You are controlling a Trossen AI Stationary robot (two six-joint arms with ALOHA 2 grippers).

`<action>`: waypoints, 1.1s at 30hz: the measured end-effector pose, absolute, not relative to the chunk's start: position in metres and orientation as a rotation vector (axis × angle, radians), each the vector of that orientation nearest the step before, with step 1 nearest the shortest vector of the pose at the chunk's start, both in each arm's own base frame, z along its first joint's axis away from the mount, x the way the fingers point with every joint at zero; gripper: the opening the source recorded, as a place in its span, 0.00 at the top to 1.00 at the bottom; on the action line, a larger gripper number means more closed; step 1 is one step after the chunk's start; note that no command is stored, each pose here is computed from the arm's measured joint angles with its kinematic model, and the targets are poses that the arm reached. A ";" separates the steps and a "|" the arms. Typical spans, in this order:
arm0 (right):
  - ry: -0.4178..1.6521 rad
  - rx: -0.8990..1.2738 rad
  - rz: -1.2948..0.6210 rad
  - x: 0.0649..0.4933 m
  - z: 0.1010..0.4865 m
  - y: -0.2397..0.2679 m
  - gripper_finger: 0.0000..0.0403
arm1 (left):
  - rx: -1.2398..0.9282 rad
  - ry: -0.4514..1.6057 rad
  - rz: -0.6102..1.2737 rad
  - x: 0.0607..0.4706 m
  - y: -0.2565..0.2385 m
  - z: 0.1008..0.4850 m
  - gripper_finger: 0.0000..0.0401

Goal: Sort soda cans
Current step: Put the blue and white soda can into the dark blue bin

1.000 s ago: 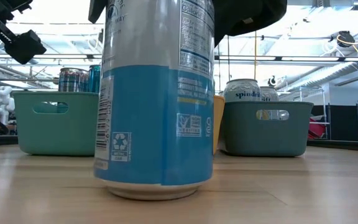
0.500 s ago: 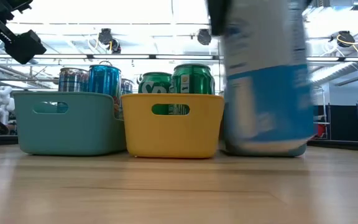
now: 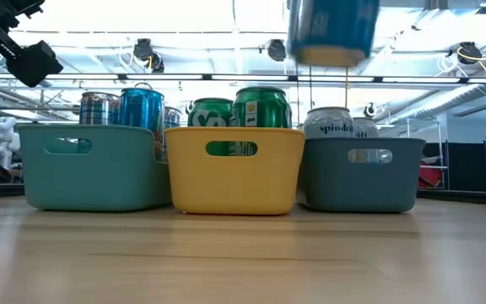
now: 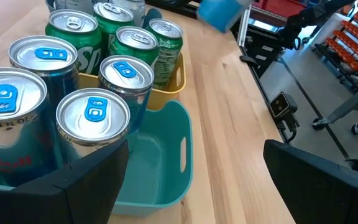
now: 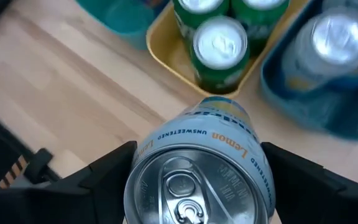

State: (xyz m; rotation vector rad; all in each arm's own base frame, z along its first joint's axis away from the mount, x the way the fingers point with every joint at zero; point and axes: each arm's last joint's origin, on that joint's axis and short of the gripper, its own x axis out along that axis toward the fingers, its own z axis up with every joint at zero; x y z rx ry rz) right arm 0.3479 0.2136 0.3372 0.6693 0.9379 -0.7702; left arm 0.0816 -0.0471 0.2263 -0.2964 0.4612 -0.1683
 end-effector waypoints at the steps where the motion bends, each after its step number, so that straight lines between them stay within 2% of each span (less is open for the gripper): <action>1: 0.930 0.657 -0.757 0.347 0.343 0.210 0.27 | -0.296 0.462 -0.168 0.082 -0.047 0.226 0.05; 9: 0.924 0.570 -0.783 0.329 0.359 0.166 0.27 | -0.296 0.460 -0.165 0.082 -0.047 0.226 0.05; 17: 0.984 0.628 -0.905 0.271 0.346 0.132 0.27 | -0.295 0.457 -0.158 0.082 -0.047 0.226 0.05; 25: 0.911 0.751 -0.870 0.243 0.318 0.103 0.27 | -0.284 0.433 -0.099 0.082 -0.045 0.227 0.05; 33: 0.996 0.708 -0.817 0.251 0.280 0.078 0.27 | -0.285 0.419 -0.085 0.083 -0.045 0.228 0.05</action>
